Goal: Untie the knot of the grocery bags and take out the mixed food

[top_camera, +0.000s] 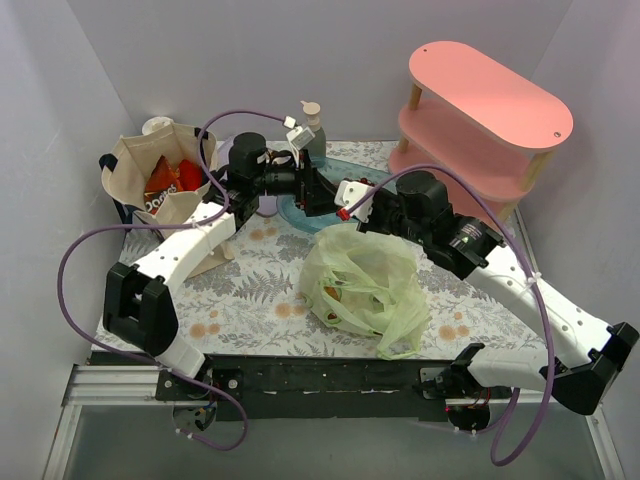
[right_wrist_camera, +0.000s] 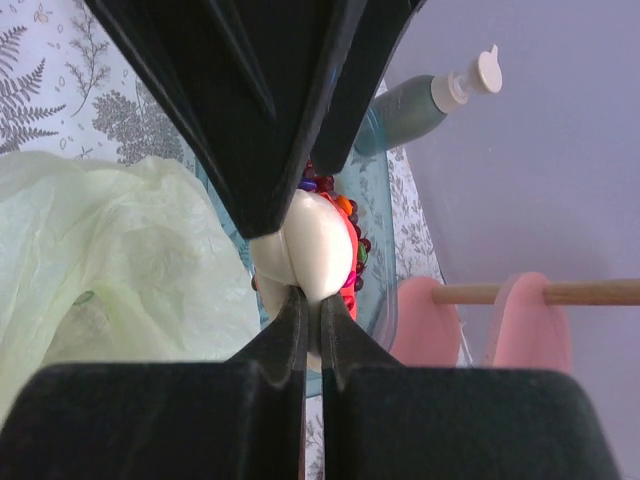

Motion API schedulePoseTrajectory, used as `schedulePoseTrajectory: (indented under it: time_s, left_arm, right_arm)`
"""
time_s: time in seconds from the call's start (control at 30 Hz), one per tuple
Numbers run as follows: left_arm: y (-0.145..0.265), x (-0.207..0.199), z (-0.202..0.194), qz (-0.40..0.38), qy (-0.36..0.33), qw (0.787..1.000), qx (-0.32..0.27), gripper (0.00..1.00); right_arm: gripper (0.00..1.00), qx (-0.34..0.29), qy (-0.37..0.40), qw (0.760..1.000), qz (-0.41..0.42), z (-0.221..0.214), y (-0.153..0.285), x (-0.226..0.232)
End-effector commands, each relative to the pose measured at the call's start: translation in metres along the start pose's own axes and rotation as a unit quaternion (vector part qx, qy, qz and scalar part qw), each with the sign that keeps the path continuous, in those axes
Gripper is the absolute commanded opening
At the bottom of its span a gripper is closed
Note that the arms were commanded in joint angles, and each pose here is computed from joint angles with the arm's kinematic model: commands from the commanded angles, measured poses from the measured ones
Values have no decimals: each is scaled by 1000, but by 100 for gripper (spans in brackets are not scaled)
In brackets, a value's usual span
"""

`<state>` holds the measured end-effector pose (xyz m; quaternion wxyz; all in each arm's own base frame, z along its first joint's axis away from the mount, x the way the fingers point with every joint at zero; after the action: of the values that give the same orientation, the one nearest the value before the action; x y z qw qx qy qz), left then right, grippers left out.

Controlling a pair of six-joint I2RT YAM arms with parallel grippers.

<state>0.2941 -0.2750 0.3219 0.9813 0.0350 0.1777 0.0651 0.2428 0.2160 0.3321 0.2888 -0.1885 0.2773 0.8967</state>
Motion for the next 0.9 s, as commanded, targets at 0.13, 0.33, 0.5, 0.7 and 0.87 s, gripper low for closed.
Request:
schedulePoseTrajectory:
  time_s: [0.13, 0.33, 0.5, 0.7, 0.87]
  left_arm:
    - [-10, 11, 7, 2, -8, 1000, -8, 57]
    - [-11, 14, 13, 8, -24, 1000, -16, 0]
    - [5, 27, 30, 58, -66, 996, -13, 0]
    - [39, 48, 53, 156, -182, 970, 41, 0]
    - [76, 86, 44, 293, -280, 904, 138, 0]
  right_arm:
    - [1, -48, -15, 999, 6, 32, -2, -11]
    - [40, -33, -26, 999, 17, 24, -5, -4]
    - [86, -13, -44, 999, -15, 16, 15, -14]
    - [90, 28, -83, 995, -51, -16, 47, -28]
    - [91, 46, -139, 985, -94, -37, 59, -41]
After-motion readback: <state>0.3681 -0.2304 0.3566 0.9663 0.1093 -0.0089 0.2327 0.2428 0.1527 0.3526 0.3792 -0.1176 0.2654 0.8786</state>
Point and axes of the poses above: each gripper's point midway between its finger pads, its own y axis back along the fingers, its own x axis along the line the jaws close on, z = x × y, the point moved 5 cm from there along y, back along the fingers, and after that the axes turned 9 degrees about -y, right-handed, at the moved point
